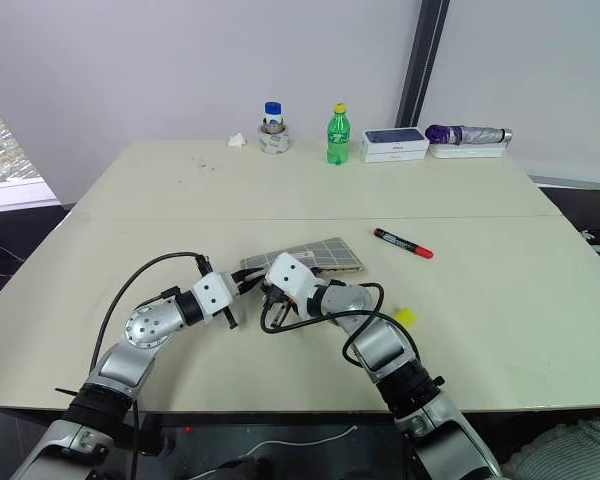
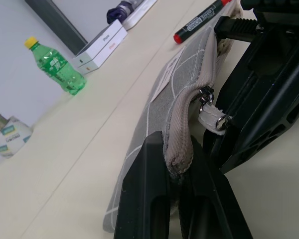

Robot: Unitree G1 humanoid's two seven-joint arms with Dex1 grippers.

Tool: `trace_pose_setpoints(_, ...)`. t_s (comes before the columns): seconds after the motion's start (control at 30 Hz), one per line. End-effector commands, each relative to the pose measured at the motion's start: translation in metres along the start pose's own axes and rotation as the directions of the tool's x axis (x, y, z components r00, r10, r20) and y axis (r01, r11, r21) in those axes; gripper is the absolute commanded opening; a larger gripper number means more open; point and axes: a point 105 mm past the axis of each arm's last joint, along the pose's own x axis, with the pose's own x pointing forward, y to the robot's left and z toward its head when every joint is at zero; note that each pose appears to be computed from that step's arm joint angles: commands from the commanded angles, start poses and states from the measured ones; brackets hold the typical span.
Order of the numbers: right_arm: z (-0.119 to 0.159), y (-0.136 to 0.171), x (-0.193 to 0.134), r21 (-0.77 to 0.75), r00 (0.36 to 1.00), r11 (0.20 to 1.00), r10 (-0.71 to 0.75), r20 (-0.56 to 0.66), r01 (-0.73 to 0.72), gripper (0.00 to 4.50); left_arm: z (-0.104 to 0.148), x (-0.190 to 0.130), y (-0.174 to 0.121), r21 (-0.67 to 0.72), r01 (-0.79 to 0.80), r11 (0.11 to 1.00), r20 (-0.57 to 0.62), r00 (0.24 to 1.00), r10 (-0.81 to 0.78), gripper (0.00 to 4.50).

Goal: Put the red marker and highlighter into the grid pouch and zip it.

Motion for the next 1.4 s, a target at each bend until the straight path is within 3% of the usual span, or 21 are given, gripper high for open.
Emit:
trace_pose_setpoints(0.03, 0.014, 0.009, 0.005, -0.059, 0.998, 0.997, 0.044, 0.047, -0.042, 0.02, 0.018, 0.007, 0.004, 0.040, -0.007, 0.999, 0.070, 0.998, 0.004, 0.00)
trace_pose_setpoints(0.23, 0.021, -0.002, -0.001, -0.039, 0.997, 0.999, -0.003, 0.081, 0.006, 0.02, 0.015, 0.004, 0.003, 0.043, -0.011, 0.999, 0.058, 0.998, 0.009, 0.00)
trace_pose_setpoints(0.33, 0.021, -0.006, -0.013, -0.003, 0.994, 1.000, -0.009, 0.106, 0.009, 0.89, 0.014, 0.001, 0.007, 0.051, -0.032, 0.998, 0.053, 0.998, 0.030, 0.00)
trace_pose_setpoints(0.53, 0.019, -0.015, -0.050, -0.001, 0.993, 1.000, -0.018, 0.116, 0.018, 3.88, 0.022, -0.003, 0.023, -0.033, -0.125, 0.992, 0.098, 0.987, 0.127, 0.00)
trace_pose_setpoints(0.73, 0.021, -0.037, -0.096, 0.017, 0.989, 0.997, -0.081, 0.124, 0.080, 3.88, 0.017, -0.008, 0.030, -0.004, -0.144, 0.990, 0.077, 0.987, 0.144, 0.00)
trace_pose_setpoints(0.8, 0.015, -0.051, -0.114, 0.014, 0.982, 0.987, -0.160, 0.099, 0.159, 3.88, 0.015, -0.011, 0.032, 0.019, -0.148, 0.989, 0.068, 0.987, 0.146, 0.00)
trace_pose_setpoints(0.87, 0.010, -0.071, -0.132, 0.049, 0.952, 0.957, -0.290, 0.094, 0.287, 3.88, 0.013, -0.012, 0.032, 0.028, -0.153, 0.988, 0.061, 0.987, 0.151, 0.00)
trace_pose_setpoints(1.0, -0.017, -0.098, -0.181, 0.090, 0.832, 0.831, -0.553, 0.038, 0.549, 3.88, 0.008, -0.016, 0.031, 0.034, -0.153, 0.988, 0.046, 0.987, 0.151, 0.00)
trace_pose_setpoints(1.17, -0.040, -0.076, -0.208, 0.168, 0.740, 0.726, -0.671, -0.034, 0.667, 3.88, 0.006, -0.017, 0.028, 0.036, -0.148, 0.988, 0.047, 0.988, 0.146, 0.00)
trace_pose_setpoints(1.3, -0.048, -0.057, -0.210, 0.241, 0.713, 0.681, -0.698, -0.076, 0.692, 3.88, 0.005, -0.014, 0.026, 0.037, -0.135, 0.990, 0.048, 0.990, 0.133, 0.00)
trace_pose_setpoints(1.4, -0.048, -0.060, -0.208, 0.242, 0.681, 0.649, -0.728, -0.078, 0.721, 3.88, 0.006, -0.011, 0.025, 0.040, -0.125, 0.991, 0.056, 0.991, 0.122, 0.00)
